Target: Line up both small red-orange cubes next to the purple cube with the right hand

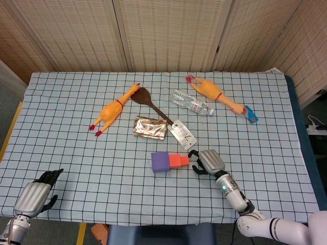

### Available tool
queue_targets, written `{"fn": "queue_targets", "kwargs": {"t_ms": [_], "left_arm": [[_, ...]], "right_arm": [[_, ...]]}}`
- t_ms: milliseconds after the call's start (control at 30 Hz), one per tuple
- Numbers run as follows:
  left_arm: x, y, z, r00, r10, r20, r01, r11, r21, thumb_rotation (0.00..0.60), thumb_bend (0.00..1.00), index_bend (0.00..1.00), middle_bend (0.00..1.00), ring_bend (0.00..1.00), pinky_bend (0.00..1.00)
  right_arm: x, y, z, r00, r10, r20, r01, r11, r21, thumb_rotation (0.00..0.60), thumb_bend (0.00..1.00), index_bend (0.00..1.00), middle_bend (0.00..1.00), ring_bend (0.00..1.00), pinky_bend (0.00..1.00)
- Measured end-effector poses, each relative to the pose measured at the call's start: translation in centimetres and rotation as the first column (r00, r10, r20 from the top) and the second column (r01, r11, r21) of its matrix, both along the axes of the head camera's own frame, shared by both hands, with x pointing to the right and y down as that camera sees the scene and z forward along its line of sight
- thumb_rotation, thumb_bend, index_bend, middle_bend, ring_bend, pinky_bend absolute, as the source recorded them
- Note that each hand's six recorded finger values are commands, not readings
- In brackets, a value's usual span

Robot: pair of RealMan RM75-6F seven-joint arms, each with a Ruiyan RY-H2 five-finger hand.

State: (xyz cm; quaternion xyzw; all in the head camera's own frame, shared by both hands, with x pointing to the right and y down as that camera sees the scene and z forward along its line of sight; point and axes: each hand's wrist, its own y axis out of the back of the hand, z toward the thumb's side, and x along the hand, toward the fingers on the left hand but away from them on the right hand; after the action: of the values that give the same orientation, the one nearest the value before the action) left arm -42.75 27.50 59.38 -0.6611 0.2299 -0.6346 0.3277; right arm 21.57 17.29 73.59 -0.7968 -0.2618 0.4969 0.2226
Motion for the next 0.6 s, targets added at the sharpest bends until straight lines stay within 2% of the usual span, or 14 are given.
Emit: {"fn": "queue_targets", "kwargs": {"t_ms": [600], "left_arm": [[-0.02, 0.03, 0.01, 1.000, 0.001, 0.001, -0.001, 1.000, -0.003, 0.600, 0.43, 0.06, 0.13, 0.12, 0.44]], "right_arm": [[0.82, 0.03, -0.22, 1.000, 0.000, -0.014, 0.000, 1.000, 0.003, 0.600, 0.34, 0.34, 0.90, 0.93, 0.88]]}}
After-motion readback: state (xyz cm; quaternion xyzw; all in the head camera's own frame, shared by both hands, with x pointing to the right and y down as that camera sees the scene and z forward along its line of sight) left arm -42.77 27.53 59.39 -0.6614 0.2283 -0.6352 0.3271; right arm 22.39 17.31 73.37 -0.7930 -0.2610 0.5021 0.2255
